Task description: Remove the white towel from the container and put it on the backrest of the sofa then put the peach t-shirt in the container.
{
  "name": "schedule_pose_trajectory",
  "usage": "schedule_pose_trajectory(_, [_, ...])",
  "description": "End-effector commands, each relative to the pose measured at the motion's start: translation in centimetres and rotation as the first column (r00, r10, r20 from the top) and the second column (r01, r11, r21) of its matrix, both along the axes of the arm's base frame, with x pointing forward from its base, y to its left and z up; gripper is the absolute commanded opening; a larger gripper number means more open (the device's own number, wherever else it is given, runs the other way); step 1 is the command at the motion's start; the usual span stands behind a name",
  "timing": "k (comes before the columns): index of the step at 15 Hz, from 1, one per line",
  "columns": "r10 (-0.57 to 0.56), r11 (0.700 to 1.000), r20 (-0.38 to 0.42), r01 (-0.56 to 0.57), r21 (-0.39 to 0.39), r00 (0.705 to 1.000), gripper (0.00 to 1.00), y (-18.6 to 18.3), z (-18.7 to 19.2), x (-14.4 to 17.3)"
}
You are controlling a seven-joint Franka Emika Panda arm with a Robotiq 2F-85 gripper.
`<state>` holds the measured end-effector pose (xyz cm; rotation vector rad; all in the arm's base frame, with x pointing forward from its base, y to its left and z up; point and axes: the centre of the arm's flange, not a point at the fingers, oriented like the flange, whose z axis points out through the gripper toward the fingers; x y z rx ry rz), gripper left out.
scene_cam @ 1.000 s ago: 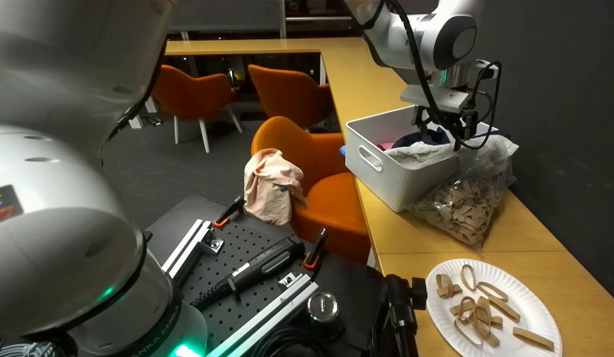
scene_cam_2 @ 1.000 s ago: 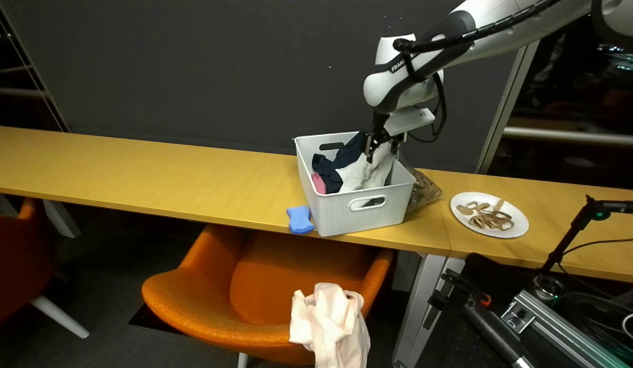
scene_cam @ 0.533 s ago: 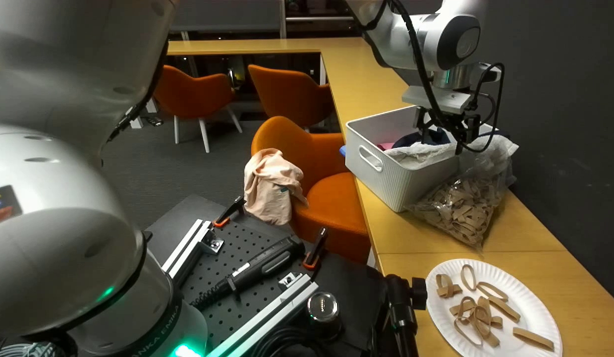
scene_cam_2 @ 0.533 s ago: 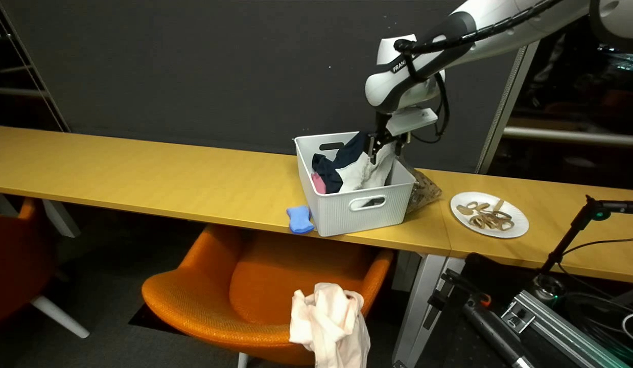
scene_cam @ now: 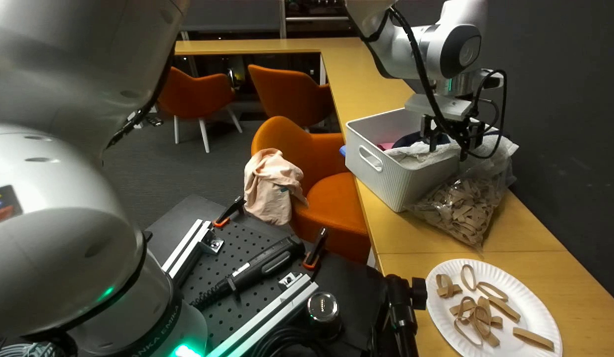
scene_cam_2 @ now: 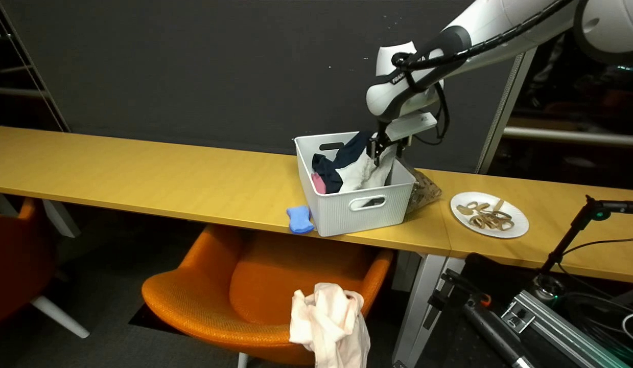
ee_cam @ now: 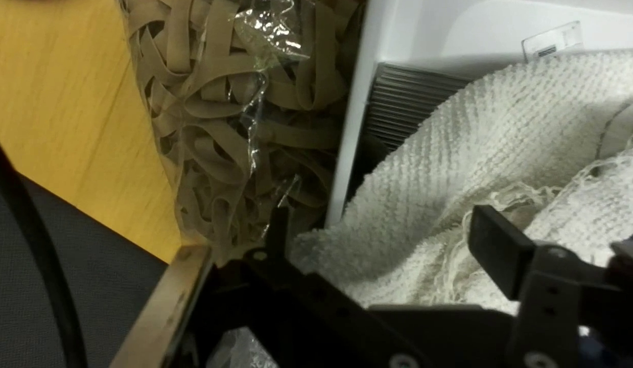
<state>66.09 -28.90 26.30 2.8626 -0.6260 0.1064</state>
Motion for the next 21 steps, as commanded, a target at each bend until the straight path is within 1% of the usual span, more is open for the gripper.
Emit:
schedule_pose_trajectory(1, [-0.016, 0.997, 0.034, 0.018, -0.069, 0.999, 0.58, -0.4, -0.1, 1.0])
schedule_pose_trajectory(2, [-0.016, 0.997, 0.044, 0.019, -0.074, 0.999, 0.51, -0.3, 0.1, 1.0])
schedule_pose_trajectory(4, [-0.007, 0.996, 0.057, 0.012, -0.086, 0.998, 0.50, 0.2, 1.3, 0.8])
schedule_pose_trajectory(5, [-0.005, 0.996, 0.063, 0.011, -0.090, 0.998, 0.52, 0.5, 1.9, 0.6])
schedule_pose_trajectory(7, [0.001, 0.995, 0.066, 0.006, -0.102, 0.998, 0.63, 0.8, 2.9, 0.4])
schedule_pose_trajectory(9, [0.004, 0.994, 0.070, 0.004, -0.109, 0.998, 0.65, 1.2, 3.5, 0.4])
schedule_pose_trajectory(10, [0.008, 0.994, 0.073, 0.000, -0.109, 0.997, 0.61, 1.3, 3.6, 0.5])
schedule_pose_trajectory(11, [0.006, 0.995, 0.070, 0.001, -0.103, 0.998, 0.41, 1.5, 3.5, 0.5])
schedule_pose_trajectory(13, [0.006, 0.995, 0.065, 0.000, -0.100, 0.998, 0.48, 1.6, 3.0, 0.7])
schedule_pose_trajectory(14, [0.005, 0.995, 0.062, 0.001, -0.098, 0.998, 0.48, 1.7, 2.8, 0.8])
schedule_pose_trajectory(15, [0.004, 0.995, 0.054, 0.001, -0.098, 0.999, 0.60, 1.6, 2.4, 0.8])
schedule_pose_trajectory(16, [0.002, 0.995, 0.049, 0.002, -0.096, 0.999, 0.65, 1.5, 2.1, 0.8])
schedule_pose_trajectory(17, [0.001, 0.995, 0.044, 0.003, -0.098, 0.999, 0.74, 1.3, 1.8, 0.8])
schedule_pose_trajectory(19, [-0.003, 0.995, 0.037, 0.006, -0.099, 0.999, 0.80, 1.0, 1.4, 0.8])
schedule_pose_trajectory(20, [-0.005, 0.995, 0.034, 0.008, -0.099, 0.999, 0.81, 0.8, 1.3, 0.8])
schedule_pose_trajectory(21, [-0.006, 0.995, 0.032, 0.010, -0.101, 0.999, 0.79, 0.6, 1.1, 0.7])
